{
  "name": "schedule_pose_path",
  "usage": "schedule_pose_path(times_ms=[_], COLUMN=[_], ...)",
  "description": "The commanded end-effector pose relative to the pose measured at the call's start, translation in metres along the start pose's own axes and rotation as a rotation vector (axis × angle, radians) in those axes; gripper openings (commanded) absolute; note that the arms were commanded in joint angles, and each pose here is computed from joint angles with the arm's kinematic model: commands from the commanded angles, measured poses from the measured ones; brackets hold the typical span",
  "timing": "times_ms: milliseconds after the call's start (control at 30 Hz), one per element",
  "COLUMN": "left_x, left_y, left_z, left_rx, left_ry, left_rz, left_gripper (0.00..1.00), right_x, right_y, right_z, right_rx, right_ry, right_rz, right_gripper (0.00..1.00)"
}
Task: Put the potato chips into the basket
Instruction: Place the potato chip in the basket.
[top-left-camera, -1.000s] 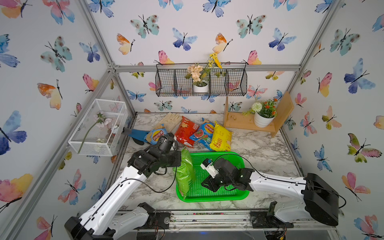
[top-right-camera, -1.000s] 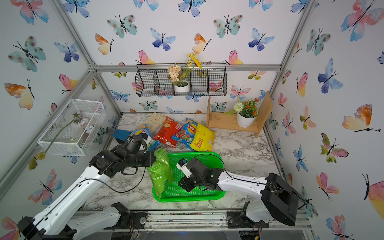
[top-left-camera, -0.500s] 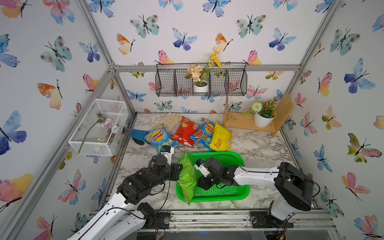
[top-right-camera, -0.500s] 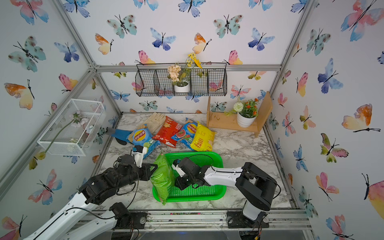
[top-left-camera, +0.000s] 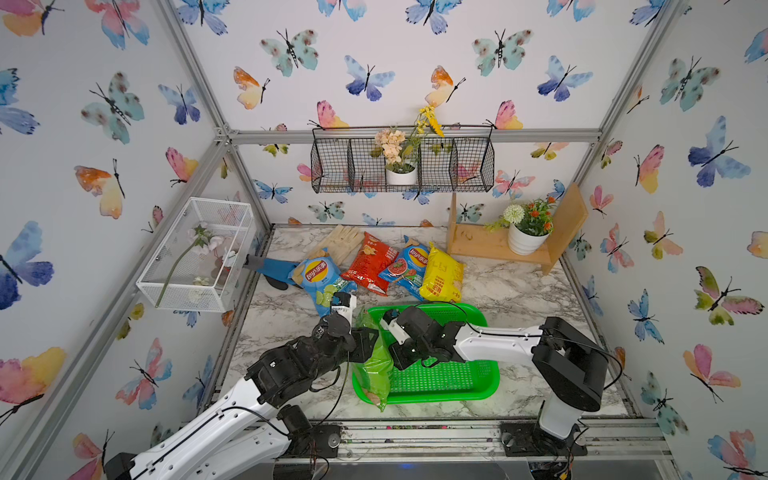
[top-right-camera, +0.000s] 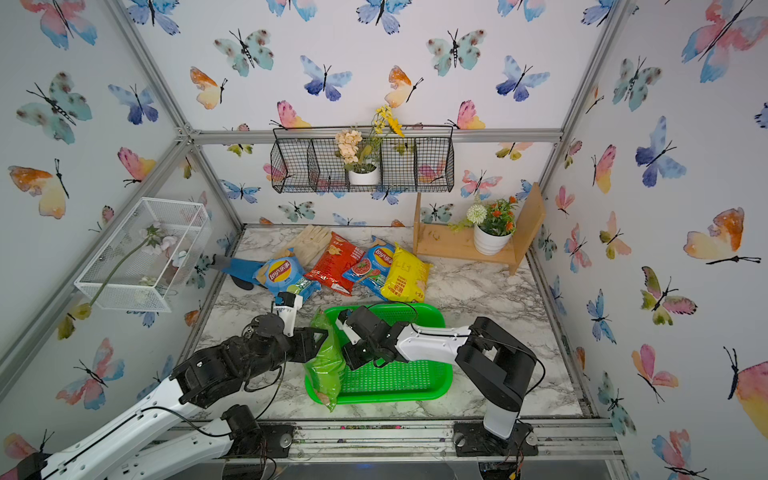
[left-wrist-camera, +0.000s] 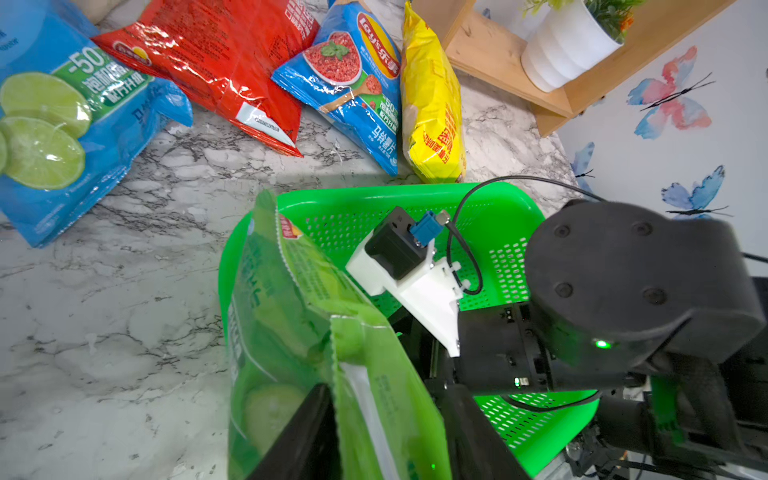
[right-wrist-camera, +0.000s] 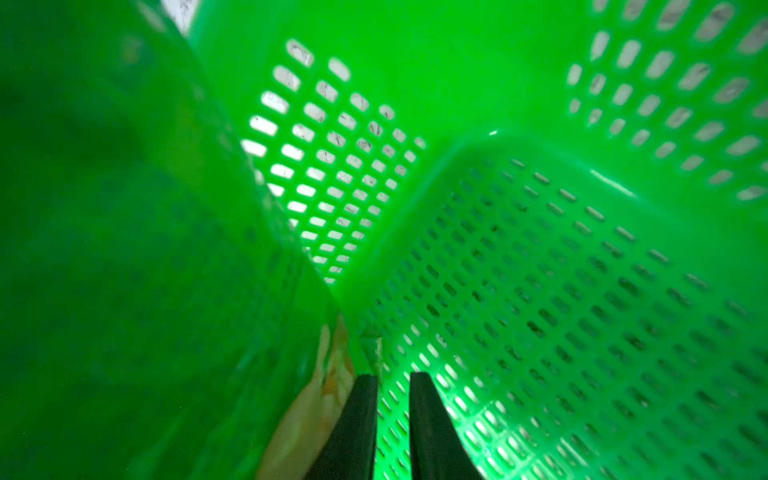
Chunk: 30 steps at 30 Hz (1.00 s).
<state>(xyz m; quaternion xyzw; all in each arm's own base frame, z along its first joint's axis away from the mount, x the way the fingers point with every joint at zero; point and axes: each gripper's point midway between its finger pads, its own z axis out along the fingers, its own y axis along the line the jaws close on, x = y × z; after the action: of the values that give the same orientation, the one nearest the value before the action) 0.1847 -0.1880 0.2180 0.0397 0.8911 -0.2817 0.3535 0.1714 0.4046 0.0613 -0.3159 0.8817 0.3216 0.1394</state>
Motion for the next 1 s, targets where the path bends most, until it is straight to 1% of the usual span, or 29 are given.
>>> schedule_pose_path(times_ms=[0,67,100,233,333,400,533,633,767,900,967], left_x=[-0.005,-0.009,-0.010,-0.017,-0.023,-0.029,-0.050,-0.061,-0.058,-0.047,-0.042], left_y=[-0.001,-0.003,-0.004,-0.007,-0.008,-0.011,-0.024,-0.032,-0.031,-0.022,-0.015], left_z=[-0.005,-0.004,-0.004,-0.003,-0.005,-0.011,-0.033,-0.046,-0.046,-0.040,-0.039], left_rx=[-0.019,-0.019,-0.020,-0.013,0.003,0.028,0.102,0.138,0.160,0.169,0.168], left_ry=[-0.007,-0.013,-0.016,-0.045,-0.091,-0.133,-0.230,-0.274,-0.297,-0.320,-0.344], left_rz=[0.016,0.023,0.028,0.042,0.043,0.035,0.029,0.035,0.025,-0.002,-0.013], left_gripper=[0.19,0.03,0.00,0.00,0.00,0.00,0.00,0.00,0.00,0.00,0.00], right_x=[-0.019,-0.027,-0.031,-0.048,-0.058,-0.063,-0.071,-0.079,-0.091,-0.094,-0.091], right_y=[0.000,-0.001,-0.001,-0.004,-0.006,-0.006,-0.002,-0.001,-0.001,-0.009,-0.015], right_z=[-0.002,-0.005,-0.007,-0.015,-0.021,-0.024,-0.033,-0.043,-0.066,-0.089,-0.100], right_rx=[0.024,0.042,0.049,0.066,0.077,0.083,0.090,0.112,0.143,0.191,0.217], right_ry=[-0.032,-0.043,-0.050,-0.086,-0.106,-0.115,-0.132,-0.157,-0.203,-0.238,-0.249], right_rz=[-0.017,-0.028,-0.033,-0.039,-0.043,-0.047,-0.061,-0.070,-0.077,-0.069,-0.065], right_gripper=[0.20,0.20,0.20,0.20,0.20,0.20,0.20,0.20,0.21,0.27,0.34])
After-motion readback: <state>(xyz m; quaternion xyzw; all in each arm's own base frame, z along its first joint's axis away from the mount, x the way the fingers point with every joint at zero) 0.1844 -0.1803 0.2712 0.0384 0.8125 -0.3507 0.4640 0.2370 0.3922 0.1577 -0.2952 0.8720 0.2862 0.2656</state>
